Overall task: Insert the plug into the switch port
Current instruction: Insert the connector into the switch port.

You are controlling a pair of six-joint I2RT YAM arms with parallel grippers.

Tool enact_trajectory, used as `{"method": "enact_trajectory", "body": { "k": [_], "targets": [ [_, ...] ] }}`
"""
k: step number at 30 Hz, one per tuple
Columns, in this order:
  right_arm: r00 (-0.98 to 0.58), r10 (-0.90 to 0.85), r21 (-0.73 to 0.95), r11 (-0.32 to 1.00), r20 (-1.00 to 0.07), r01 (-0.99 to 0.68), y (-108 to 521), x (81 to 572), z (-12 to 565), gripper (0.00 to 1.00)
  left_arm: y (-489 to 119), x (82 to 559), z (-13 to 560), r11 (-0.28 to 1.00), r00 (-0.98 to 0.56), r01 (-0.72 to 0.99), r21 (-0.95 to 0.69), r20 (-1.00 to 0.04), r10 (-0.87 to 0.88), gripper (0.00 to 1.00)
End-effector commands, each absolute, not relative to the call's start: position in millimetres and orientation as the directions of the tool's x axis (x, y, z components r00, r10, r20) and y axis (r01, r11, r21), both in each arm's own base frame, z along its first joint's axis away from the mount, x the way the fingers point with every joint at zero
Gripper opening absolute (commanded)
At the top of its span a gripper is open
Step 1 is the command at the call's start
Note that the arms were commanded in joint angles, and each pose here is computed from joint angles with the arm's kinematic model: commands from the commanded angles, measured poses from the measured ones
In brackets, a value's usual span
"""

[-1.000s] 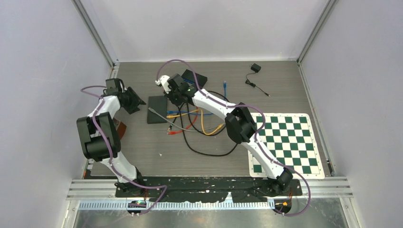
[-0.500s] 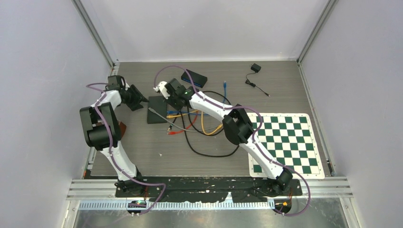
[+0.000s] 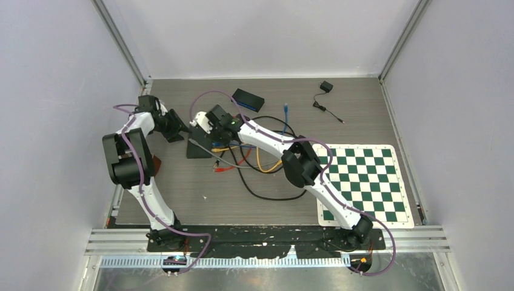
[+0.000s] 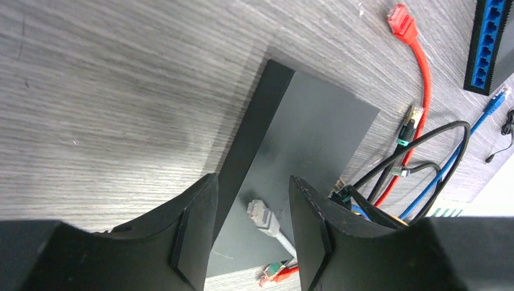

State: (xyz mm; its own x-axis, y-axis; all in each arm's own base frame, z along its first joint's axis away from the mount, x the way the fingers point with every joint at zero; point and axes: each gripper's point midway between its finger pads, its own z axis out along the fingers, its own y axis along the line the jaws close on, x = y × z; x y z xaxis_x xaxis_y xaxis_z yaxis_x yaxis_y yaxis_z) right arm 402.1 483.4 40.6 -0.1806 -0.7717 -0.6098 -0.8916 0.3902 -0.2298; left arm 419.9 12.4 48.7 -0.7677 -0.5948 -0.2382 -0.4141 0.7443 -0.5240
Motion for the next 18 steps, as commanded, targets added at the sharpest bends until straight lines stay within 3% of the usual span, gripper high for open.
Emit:
{"method": "enact_trajectory", "body": {
  "k": [1, 18],
  "targets": [
    [-0.102, -0.776, -0.226, 0.303, -0.622, -0.926, 499.4, 382.6, 48.8, 0.05, 13.5, 430.8, 59.6, 0.768, -0.794, -0.354, -0.534, -0.261, -0.548, 0.49],
    [0.011, -0.711, -0.232, 0.215, -0.703, -0.949, 533.4, 338.4, 77.6, 0.05, -3.9, 422.4, 49.2, 0.742, -0.856, -0.312, -0.593, -0.165, -0.491, 0.47]
  ]
}}
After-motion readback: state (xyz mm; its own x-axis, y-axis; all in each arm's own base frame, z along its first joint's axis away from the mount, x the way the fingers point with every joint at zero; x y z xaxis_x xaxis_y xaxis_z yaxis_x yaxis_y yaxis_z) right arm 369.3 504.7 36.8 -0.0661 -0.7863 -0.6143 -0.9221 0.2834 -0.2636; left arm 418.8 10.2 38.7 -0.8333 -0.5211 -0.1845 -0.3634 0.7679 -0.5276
